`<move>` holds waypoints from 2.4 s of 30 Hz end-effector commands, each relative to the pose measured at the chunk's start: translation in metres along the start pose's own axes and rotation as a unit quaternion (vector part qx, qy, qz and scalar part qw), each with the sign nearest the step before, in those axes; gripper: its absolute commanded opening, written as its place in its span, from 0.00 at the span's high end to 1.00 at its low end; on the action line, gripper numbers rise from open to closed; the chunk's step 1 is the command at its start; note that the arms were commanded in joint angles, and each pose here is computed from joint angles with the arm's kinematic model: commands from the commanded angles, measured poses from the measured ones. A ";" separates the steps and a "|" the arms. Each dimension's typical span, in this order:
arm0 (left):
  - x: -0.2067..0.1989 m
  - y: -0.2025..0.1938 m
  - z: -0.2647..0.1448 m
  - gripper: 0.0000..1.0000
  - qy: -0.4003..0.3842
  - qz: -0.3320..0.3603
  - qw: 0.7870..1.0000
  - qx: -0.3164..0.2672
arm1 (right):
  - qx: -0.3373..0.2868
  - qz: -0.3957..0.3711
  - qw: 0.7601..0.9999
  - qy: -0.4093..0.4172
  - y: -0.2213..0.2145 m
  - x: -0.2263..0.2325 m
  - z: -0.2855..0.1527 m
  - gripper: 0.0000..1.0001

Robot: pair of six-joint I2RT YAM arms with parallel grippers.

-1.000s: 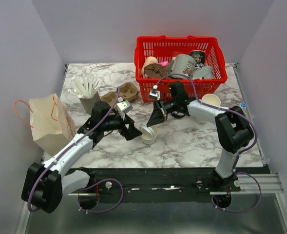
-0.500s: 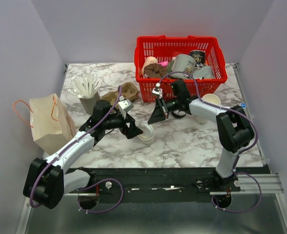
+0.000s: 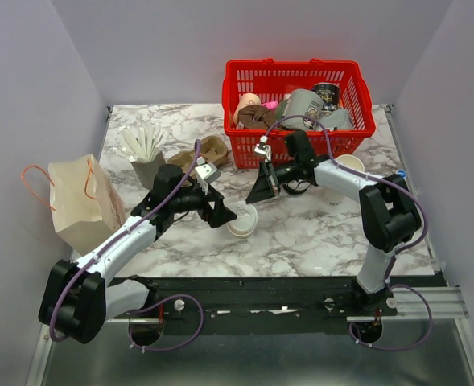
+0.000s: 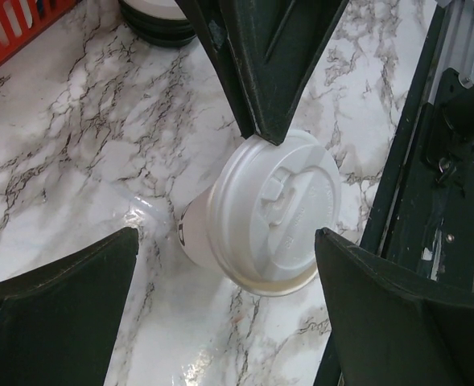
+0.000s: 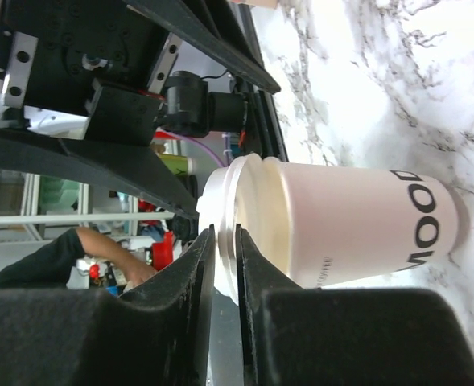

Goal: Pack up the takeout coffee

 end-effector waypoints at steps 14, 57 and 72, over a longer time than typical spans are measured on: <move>0.000 0.005 0.005 0.02 -0.008 0.005 1.000 -0.011 | 0.016 0.016 0.997 -0.077 -0.011 -0.026 -0.006 0.73; 0.051 0.045 -0.106 0.02 0.269 -0.119 0.955 -0.046 | 0.181 -0.715 0.674 -0.032 -0.095 0.061 0.054 0.51; 0.052 0.059 -0.131 0.04 0.295 -0.137 0.939 -0.108 | 0.291 -0.792 0.528 0.092 -0.146 0.012 0.141 0.55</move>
Point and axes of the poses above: each gripper's point midway between its finger pads, its own z axis out along the fingers, its own x axis along the line the jaws close on, y = z × x, the point moved 1 cm from there along -z, back along the fingers, and after that the axes turned 13 degrees about -z, right-handed, at the moved point
